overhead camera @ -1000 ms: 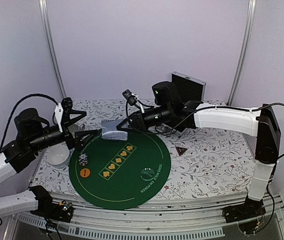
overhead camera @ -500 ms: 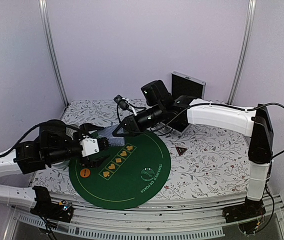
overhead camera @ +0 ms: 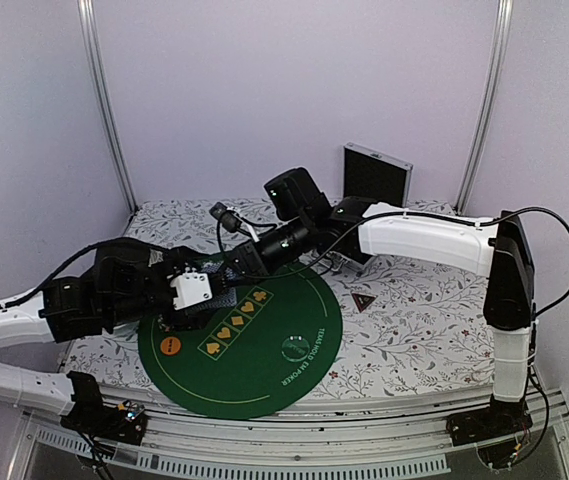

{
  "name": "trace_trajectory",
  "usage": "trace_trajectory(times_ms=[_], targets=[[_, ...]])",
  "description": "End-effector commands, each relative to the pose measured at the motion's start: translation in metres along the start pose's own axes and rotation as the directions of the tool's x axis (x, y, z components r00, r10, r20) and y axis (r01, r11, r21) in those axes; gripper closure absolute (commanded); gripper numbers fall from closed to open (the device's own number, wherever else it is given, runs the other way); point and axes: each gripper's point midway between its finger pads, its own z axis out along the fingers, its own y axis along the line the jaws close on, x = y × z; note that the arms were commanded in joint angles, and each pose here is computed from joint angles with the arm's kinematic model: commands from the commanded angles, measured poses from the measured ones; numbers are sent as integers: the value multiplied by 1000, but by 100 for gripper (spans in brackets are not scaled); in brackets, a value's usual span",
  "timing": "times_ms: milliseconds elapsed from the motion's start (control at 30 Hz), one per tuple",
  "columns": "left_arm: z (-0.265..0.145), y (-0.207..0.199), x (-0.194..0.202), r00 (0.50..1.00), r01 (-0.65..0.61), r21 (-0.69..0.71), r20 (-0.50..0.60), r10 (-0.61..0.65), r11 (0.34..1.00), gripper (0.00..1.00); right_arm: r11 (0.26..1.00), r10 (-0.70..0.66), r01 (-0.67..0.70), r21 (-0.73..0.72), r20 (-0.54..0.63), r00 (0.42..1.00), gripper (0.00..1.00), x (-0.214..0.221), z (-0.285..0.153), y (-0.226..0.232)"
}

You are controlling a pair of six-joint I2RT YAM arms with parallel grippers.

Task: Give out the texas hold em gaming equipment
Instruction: Pass from the right arm to the left, then pass from the left arm to the right

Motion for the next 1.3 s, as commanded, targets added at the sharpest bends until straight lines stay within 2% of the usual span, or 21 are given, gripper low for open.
trace_trajectory(times_ms=[0,267,500,633,733,867,1267], targets=[[1,9,-4,999,38,-14,-27,-39,999,11,997,-35,34,-75,-10,999,98,-2,7,21],[0,10,-10,998,66,-13,-1,-66,998,39,998,-39,39,-56,-4,999,96,-4,7,20],[-7,15,-18,992,113,-20,54,-112,993,45,999,-33,34,-12,9,999,84,-6,8,11],[-9,15,-16,991,120,-29,61,-119,992,48,1000,-26,26,-2,20,999,69,-9,9,8],[-8,14,-15,991,120,-32,58,-118,992,49,1000,-11,11,-3,29,1000,53,-11,11,6],[-8,14,-15,991,119,-35,61,-116,992,50,1000,25,-25,14,31,999,43,-9,16,-3],[-8,10,-5,990,142,-24,24,-141,990,50,988,101,-108,111,66,993,38,-4,-14,-29]])
